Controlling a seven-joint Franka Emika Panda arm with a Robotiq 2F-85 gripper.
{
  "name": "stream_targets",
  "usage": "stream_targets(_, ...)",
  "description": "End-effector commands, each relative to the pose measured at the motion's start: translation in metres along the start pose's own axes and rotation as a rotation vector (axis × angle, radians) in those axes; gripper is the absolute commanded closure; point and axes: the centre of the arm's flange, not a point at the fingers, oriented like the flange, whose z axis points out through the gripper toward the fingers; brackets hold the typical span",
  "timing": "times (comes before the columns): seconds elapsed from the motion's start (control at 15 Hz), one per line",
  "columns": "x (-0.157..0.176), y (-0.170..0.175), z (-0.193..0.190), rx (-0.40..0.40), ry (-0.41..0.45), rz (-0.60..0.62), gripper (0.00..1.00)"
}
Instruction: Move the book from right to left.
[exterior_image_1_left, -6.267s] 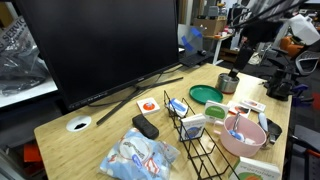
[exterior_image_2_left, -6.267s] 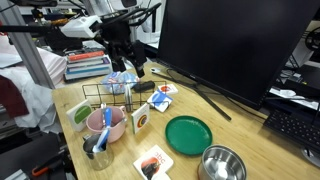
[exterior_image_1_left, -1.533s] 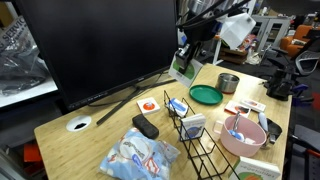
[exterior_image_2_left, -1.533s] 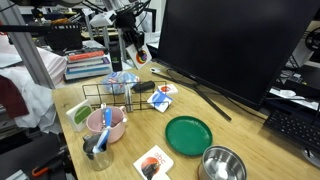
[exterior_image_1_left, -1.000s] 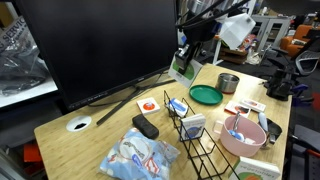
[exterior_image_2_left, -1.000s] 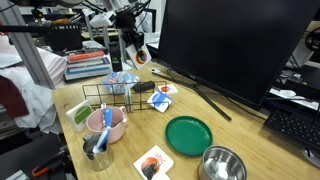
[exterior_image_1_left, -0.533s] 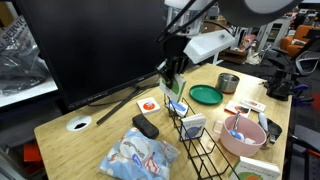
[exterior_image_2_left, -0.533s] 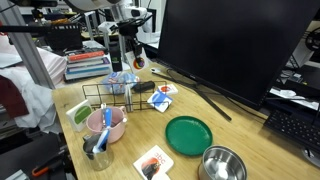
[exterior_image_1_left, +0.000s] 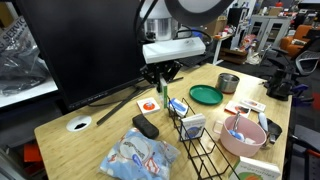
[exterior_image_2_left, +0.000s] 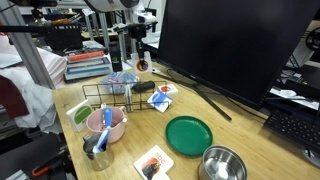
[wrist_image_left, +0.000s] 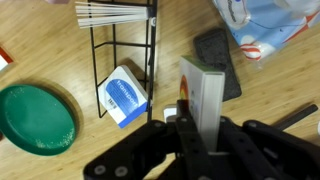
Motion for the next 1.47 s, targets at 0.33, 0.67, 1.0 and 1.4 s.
stream_targets(0.33,0.015,-0.021,0.052,-0.026,-0.056,0.083,0.96)
stream_targets(0.67,0.018,-0.026,0.075,0.05,-0.074,-0.025,0.96)
stream_targets(1.0,0.02,-0.023,0.098,0.072,-0.104,-0.107,0.96)
stream_targets(1.4,0.042,0.002,0.104,0.081,-0.124,-0.141,0.96)
